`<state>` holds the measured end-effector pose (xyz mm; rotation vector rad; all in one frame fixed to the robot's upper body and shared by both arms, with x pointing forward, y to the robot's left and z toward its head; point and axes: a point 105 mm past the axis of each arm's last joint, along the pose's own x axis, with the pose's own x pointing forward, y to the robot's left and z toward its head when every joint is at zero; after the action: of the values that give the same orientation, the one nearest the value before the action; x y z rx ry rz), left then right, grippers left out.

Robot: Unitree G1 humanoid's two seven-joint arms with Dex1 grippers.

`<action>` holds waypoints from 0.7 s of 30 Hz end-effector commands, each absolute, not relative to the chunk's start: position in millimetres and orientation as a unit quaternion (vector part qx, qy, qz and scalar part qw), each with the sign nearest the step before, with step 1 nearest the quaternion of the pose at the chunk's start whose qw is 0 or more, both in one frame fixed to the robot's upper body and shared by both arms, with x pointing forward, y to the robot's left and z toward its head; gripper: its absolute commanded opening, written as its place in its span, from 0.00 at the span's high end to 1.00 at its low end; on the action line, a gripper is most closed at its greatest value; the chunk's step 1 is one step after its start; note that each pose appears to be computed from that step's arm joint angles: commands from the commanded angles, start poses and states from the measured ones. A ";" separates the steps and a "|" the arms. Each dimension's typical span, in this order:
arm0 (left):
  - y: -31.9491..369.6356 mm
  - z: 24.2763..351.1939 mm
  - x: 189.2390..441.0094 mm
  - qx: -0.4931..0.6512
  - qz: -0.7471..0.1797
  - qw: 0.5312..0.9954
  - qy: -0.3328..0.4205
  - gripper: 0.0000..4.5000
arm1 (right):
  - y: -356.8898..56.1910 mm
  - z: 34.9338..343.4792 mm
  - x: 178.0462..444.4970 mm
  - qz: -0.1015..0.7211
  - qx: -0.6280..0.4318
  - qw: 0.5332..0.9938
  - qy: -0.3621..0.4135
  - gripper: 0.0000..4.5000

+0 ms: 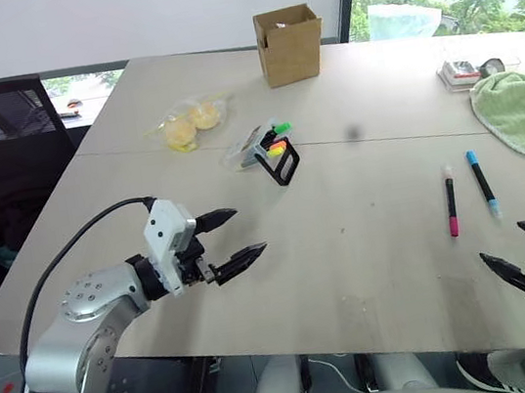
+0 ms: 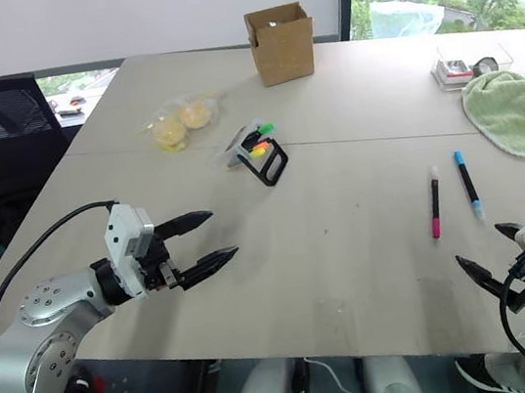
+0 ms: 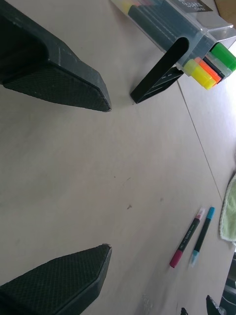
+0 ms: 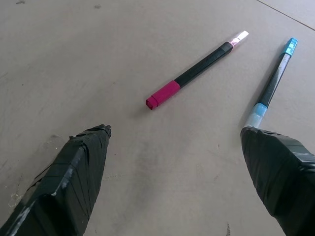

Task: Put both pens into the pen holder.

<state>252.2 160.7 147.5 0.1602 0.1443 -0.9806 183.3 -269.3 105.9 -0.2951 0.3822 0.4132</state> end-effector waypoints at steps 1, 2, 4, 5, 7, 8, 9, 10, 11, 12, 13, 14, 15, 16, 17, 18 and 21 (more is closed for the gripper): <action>155.2 159.7 246.5 0.071 -0.496 0.864 0.048 0.01 | -278.9 119.8 198.7 0.161 -0.131 0.964 0.164 0.00; 150.1 165.2 243.0 0.057 -0.515 0.855 0.039 0.01 | -283.2 122.2 210.8 0.136 -0.117 0.969 0.169 0.00; 142.1 174.5 238.0 0.043 -0.544 0.838 0.024 0.01 | -291.5 121.6 231.2 0.091 -0.102 0.971 0.196 0.00; 139.2 177.3 236.7 0.043 -0.553 0.832 0.017 0.01 | -296.5 120.0 238.9 0.071 -0.104 0.970 0.206 0.00; 131.6 184.2 234.9 0.052 -0.569 0.820 -0.001 0.01 | -306.5 115.6 256.9 0.035 -0.089 0.967 0.236 0.00; 128.3 187.9 235.0 0.054 -0.575 0.816 -0.008 0.01 | -308.1 115.9 268.2 0.025 -0.086 0.965 0.246 0.00; 125.7 190.8 235.3 0.057 -0.579 0.813 -0.015 0.01 | -308.4 116.3 277.4 0.020 -0.082 0.963 0.256 0.00; 123.5 193.0 235.4 0.060 -0.583 0.810 -0.020 0.01 | -308.1 117.1 285.5 0.017 -0.079 0.961 0.265 0.00; 121.0 194.9 235.5 0.064 -0.587 0.806 -0.024 0.01 | -309.0 117.7 294.0 0.008 -0.077 0.958 0.275 0.00; 118.8 196.1 235.8 0.067 -0.590 0.804 -0.028 0.01 | -310.8 117.5 300.7 -0.002 -0.073 0.955 0.287 0.00; 116.6 197.6 236.2 0.072 -0.593 0.801 -0.033 0.01 | -311.3 117.7 308.2 -0.008 -0.070 0.952 0.299 0.00; 114.5 199.1 236.5 0.075 -0.596 0.799 -0.037 0.01 | -311.7 118.2 314.1 -0.012 -0.068 0.949 0.308 0.00; 112.8 200.9 237.0 0.077 -0.598 0.797 -0.041 0.01 | -312.0 118.2 318.9 -0.014 -0.067 0.945 0.319 0.00; 111.8 202.6 237.7 0.079 -0.598 0.796 -0.045 0.01 | -312.2 117.8 321.7 -0.014 -0.067 0.941 0.330 0.00; 110.6 204.8 238.6 0.082 -0.598 0.795 -0.050 0.00 | -313.1 116.6 323.2 -0.011 -0.067 0.937 0.343 0.11; 109.8 206.5 238.9 0.081 -0.599 0.795 -0.053 0.00 | -314.3 115.7 323.7 -0.010 -0.068 0.933 0.353 0.18; 107.8 211.9 241.2 0.073 -0.595 0.798 -0.063 0.00 | -315.9 112.9 321.7 -0.002 -0.079 0.924 0.373 0.45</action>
<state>245.1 112.1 202.7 0.1464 -0.0899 -1.2626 322.5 -309.9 106.2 -0.1390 0.7605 0.0105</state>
